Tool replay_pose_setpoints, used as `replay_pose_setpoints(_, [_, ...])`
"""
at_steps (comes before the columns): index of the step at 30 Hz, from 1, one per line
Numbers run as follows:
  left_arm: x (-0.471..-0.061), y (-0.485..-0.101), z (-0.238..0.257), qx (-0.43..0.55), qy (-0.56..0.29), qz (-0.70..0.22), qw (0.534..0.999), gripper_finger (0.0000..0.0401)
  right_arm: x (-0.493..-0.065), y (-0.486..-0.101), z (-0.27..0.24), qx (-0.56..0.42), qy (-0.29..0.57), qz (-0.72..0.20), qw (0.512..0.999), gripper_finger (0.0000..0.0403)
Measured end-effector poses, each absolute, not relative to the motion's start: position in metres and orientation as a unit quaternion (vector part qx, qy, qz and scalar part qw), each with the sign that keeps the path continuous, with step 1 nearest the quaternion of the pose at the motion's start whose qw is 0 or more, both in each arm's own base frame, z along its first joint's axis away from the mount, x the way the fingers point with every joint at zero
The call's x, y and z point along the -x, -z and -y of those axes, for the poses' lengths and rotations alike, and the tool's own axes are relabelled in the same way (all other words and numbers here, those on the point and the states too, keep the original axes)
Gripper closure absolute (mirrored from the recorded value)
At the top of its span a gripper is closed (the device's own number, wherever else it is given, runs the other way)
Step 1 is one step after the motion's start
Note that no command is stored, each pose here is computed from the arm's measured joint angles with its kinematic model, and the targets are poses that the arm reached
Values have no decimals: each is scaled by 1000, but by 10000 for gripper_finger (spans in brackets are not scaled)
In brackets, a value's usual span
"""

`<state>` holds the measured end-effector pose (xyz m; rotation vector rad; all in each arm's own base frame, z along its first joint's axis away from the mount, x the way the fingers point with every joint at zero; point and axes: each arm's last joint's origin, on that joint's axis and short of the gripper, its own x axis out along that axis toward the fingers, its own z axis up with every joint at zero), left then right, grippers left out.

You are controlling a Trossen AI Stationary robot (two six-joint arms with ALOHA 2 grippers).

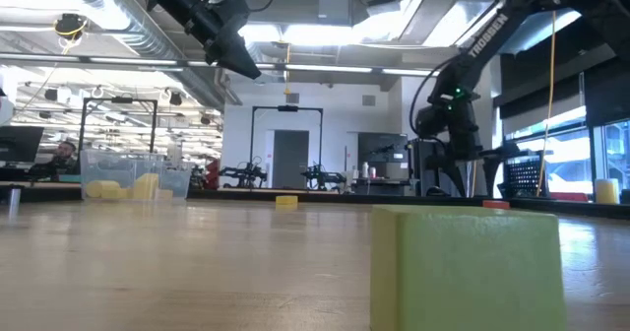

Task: Sort & place blocks by color
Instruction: Put the yellow block into the transparent bin

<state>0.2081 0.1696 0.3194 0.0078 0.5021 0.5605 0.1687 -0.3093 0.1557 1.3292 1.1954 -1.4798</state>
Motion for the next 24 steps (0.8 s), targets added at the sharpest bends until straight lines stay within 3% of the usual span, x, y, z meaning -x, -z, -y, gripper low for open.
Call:
replay_pose_setpoints(11, [-208, -319, -170, -4, -274, -245, 930, 319, -149, -156, 317, -577, 565, -454, 376, 166])
replay_pose_setpoints(18, [-208, -319, -170, -4, -274, -245, 930, 319, -140, -156, 320, -620, 516, -447, 387, 166])
replay_pose_setpoints(24, [-208, -319, -170, -20, -269, -250, 930, 319, -137, -157, 321, -661, 506, -421, 360, 166])
